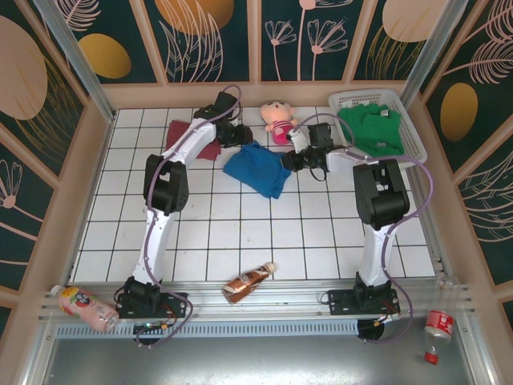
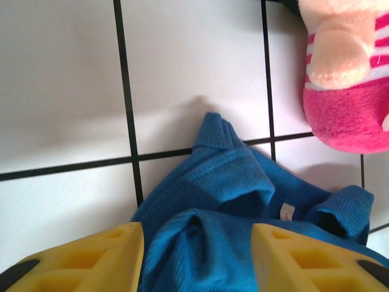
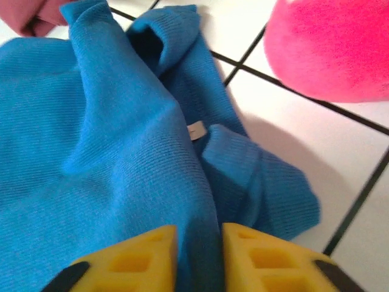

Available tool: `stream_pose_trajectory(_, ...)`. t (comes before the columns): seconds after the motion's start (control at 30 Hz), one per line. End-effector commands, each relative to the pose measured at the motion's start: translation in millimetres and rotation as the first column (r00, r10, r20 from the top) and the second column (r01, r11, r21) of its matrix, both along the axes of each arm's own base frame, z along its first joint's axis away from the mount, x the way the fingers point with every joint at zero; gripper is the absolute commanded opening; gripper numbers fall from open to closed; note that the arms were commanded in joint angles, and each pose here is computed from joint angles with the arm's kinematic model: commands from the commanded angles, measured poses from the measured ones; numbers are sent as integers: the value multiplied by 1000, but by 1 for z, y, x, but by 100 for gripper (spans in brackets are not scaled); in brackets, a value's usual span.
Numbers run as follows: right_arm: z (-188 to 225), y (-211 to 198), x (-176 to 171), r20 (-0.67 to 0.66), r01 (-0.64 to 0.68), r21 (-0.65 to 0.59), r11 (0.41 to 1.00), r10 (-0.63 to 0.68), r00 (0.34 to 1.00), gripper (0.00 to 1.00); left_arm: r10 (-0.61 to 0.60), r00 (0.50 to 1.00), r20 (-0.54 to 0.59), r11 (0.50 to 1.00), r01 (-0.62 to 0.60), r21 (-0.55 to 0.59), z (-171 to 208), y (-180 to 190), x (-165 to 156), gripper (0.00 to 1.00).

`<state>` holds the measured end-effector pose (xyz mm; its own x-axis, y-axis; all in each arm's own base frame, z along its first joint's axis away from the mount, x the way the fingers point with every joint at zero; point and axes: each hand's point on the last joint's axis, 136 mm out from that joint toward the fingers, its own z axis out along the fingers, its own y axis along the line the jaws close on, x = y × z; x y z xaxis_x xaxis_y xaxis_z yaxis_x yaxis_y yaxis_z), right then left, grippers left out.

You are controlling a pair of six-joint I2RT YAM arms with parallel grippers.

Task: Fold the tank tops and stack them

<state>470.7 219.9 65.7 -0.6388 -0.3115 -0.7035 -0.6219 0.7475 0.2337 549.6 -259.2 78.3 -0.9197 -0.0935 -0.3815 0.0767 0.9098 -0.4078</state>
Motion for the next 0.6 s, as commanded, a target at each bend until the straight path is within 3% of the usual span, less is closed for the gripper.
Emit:
stream_pose_trajectory(0.0, 15, -13, 22, 55, 120, -48, 992, -117, 992, 31, 11, 992, 128, 999, -16, 38, 48, 13, 8, 53)
stream_pose_trajectory(0.13, 43, -19, 30, 121, 180, -87, 980, -169, 978, 35, 8, 990, 142, 996, -20, 85, 66, 26, -6, 58)
stream_pose_trajectory(0.23, 66, -3, 8, 109, 143, 18, 990, -144, 984, 35, -6, 993, 114, 998, 0, 56, 70, 26, -25, 58)
stream_pose_trajectory(0.4, 74, 47, -51, -42, 60, 253, 966, -51, 998, 34, -30, 1000, -7, 999, 30, 29, 33, 25, -59, 58)
stream_pose_trajectory(0.57, 48, 78, -77, -113, 44, 278, 960, -13, 994, 30, -38, 999, -26, 997, 39, 67, 6, 31, -65, 58)
